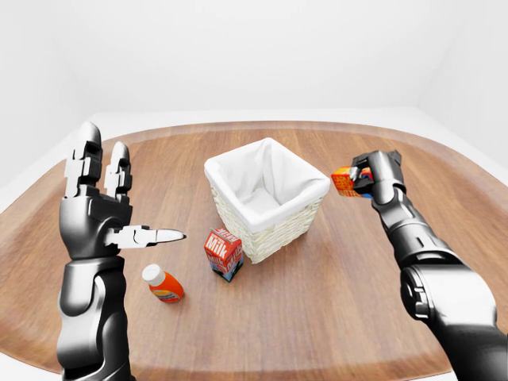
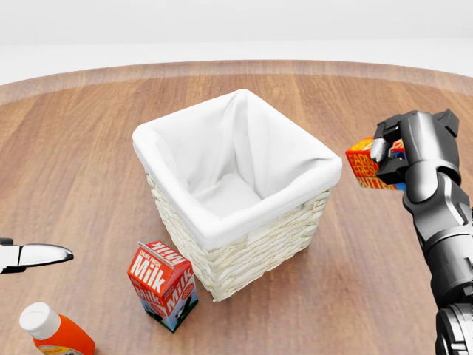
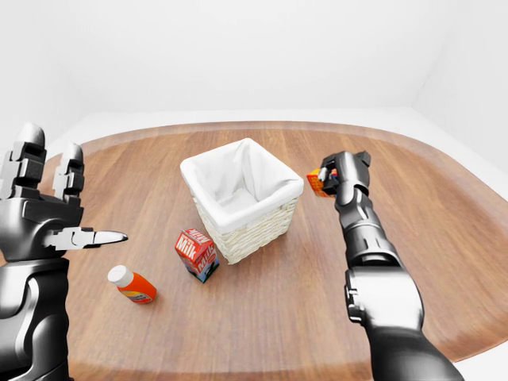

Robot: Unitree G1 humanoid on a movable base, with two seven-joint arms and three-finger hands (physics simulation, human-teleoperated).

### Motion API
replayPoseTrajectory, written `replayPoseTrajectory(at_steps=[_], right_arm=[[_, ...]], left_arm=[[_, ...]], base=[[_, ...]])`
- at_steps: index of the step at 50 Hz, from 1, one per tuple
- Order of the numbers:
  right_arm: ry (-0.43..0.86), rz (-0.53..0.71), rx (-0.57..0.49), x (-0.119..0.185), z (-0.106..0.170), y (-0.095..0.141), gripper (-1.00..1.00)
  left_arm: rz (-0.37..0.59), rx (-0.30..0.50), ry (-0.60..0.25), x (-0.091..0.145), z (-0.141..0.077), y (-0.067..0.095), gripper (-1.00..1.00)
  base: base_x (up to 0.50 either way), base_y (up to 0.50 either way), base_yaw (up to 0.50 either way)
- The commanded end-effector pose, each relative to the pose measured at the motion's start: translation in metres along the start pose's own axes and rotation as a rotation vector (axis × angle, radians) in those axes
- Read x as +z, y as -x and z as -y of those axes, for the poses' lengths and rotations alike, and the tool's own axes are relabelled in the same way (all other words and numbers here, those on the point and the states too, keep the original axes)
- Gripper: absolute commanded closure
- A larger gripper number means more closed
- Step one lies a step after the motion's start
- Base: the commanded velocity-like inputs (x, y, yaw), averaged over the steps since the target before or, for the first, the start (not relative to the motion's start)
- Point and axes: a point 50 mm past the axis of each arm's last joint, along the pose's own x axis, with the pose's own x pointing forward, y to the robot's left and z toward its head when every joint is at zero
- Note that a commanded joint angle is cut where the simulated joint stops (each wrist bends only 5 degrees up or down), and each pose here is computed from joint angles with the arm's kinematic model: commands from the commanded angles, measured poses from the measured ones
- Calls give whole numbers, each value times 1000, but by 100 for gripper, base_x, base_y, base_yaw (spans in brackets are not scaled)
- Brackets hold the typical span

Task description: Pick up the butter and put it in the basket.

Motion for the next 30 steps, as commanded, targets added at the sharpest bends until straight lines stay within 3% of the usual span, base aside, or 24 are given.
replayPoseTrajectory(at_steps=[1, 15, 30], right_arm=[[-31, 125, -114, 46, 26, -11, 100], [-30, 249, -101, 117, 38, -16, 100], [-6, 383, -52, 193, 44, -4, 100]], left_arm=[[-14, 7, 5, -3, -3, 1, -100], [-38, 13, 11, -8, -7, 1, -100], [-53, 32, 27, -10, -16, 7, -100]], base=[[0, 0, 0], [0, 0, 0], [0, 0, 0]])
